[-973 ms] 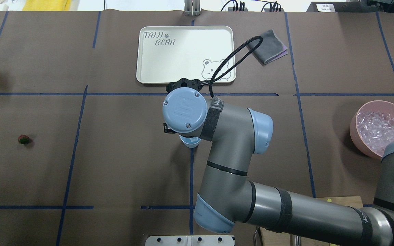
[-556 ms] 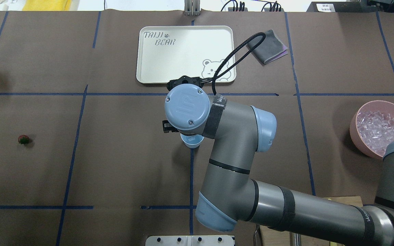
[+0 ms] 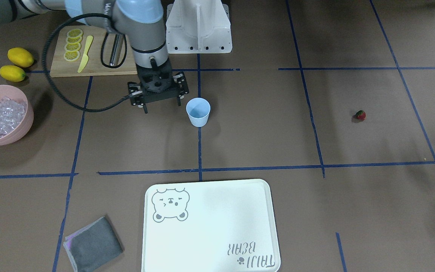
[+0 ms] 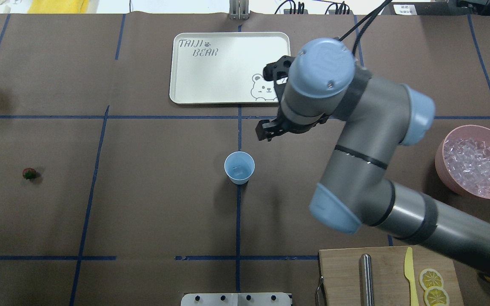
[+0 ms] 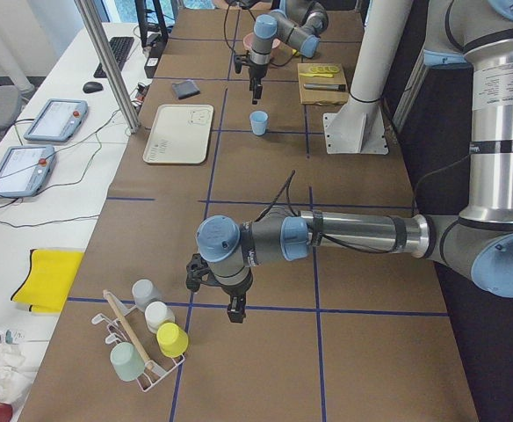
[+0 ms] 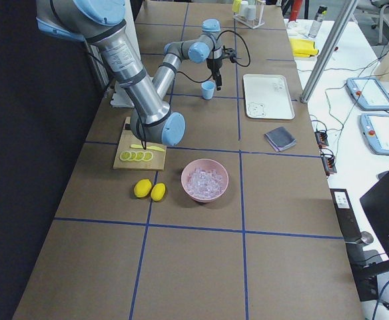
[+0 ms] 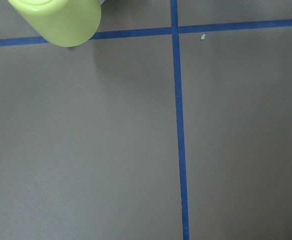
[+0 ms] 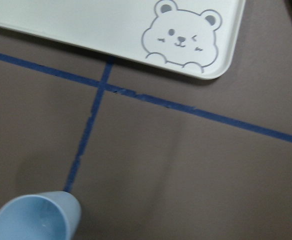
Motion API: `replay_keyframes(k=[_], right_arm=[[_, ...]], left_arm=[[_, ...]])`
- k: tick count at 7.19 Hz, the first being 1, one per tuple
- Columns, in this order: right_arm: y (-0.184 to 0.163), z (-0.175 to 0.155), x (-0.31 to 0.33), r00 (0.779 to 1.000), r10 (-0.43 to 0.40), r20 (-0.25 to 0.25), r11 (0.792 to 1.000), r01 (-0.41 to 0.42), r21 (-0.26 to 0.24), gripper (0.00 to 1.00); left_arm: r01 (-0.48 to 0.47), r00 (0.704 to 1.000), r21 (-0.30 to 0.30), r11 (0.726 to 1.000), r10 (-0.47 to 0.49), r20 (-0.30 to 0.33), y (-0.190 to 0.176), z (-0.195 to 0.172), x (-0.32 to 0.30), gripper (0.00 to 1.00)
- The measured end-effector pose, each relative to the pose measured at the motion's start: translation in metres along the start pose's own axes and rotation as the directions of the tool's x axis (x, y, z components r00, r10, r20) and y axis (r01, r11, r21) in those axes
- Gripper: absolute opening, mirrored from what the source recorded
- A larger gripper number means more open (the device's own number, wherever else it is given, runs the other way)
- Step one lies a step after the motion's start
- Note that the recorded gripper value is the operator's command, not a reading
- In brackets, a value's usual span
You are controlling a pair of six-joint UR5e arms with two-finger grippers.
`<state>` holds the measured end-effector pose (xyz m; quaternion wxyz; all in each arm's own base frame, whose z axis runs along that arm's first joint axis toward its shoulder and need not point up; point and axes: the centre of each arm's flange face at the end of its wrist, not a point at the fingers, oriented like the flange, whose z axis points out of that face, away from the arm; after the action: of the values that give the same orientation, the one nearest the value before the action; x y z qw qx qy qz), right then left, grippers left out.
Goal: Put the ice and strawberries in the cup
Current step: 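Move the right gripper back to the pink ice bowl, then lower the right gripper into the ice bowl and grasp ice cubes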
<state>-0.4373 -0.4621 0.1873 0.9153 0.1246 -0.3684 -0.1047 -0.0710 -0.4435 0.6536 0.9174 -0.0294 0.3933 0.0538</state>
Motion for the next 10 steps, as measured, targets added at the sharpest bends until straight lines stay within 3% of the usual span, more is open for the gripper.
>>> replay_keyframes(k=[2, 4, 7, 10], right_arm=[[0.0, -0.01, 0.11, 0.99, -0.14, -0.007, 0.99, 0.14, -0.037, 0.99], [0.017, -0.013, 0.211, 0.975, -0.221, -0.001, 0.973, 0.22, -0.071, 0.99], [0.072, -0.012, 0.343, 0.976, -0.21, 0.061, 0.973, 0.214, -0.088, 0.99], [0.129, 0.001, 0.412, 0.985, -0.168, 0.049, 0.976, 0.173, -0.132, 0.99]], left_arm=[[-0.001, 1.0, 0.001, 1.0, 0.001, 0.0, 0.0, 0.0, 0.0, 1.0], [-0.003, 1.0, 0.003, 1.0, 0.003, 0.001, 0.0, -0.001, 0.001, 1.0], [-0.005, 1.0, 0.004, 1.0, 0.005, 0.0, -0.001, -0.002, 0.002, 1.0], [-0.006, 1.0, 0.004, 1.0, 0.006, 0.001, -0.001, -0.002, 0.002, 1.0]])
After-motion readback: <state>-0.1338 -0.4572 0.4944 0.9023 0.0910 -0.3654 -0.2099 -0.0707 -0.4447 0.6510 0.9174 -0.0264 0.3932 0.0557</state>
